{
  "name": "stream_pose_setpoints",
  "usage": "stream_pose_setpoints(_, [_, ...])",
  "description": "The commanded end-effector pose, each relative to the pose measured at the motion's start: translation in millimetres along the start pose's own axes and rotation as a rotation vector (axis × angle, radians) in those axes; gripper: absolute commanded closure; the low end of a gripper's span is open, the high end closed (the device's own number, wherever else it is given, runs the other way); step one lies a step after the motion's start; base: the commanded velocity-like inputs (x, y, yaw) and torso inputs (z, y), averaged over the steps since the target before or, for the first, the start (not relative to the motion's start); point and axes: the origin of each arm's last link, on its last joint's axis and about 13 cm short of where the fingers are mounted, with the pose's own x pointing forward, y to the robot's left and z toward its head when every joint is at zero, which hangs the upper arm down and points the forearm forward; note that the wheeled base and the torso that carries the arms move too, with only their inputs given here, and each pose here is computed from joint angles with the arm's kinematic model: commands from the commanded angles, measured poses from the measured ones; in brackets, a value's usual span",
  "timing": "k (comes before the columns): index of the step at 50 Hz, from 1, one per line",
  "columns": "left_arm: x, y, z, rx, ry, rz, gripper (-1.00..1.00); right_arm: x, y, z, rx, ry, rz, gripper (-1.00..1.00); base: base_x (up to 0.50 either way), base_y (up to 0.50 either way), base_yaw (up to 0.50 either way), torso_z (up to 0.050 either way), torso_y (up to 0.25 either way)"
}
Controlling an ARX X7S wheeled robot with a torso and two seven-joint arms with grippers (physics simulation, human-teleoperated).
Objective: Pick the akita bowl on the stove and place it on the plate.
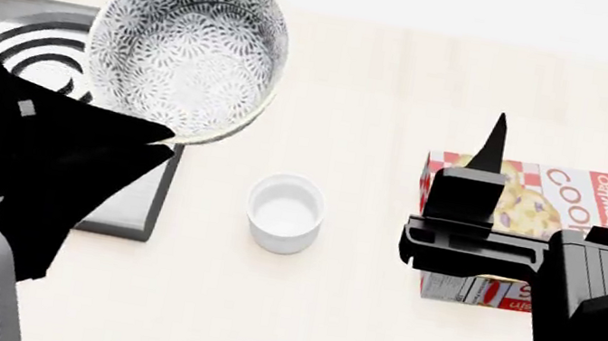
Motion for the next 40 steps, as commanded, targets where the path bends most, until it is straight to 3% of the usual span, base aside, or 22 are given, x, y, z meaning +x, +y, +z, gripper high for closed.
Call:
stream_pose_setpoints(1, [-10, -12.5, 6, 0.075, -0.01, -0.07, 1.0, 0, 0.0, 0, 0.0, 0.0, 0.0, -1.0, 0.0, 0.0, 0.0, 0.0, 0.0])
stream_pose_setpoints(12, [-12, -34.1, 18, 0.069, -0.088, -0.153, 1.0, 0, 0.0, 0, 0.0, 0.0, 0.0, -1.0, 0.0, 0.0, 0.0, 0.0, 0.0])
stream_pose_setpoints(40, [14, -79.6, 30, -0.019, -0.164, -0.207, 1.0, 0, 0.0, 0, 0.0, 0.0, 0.0, -1.0, 0.0, 0.0, 0.0, 0.0, 0.0])
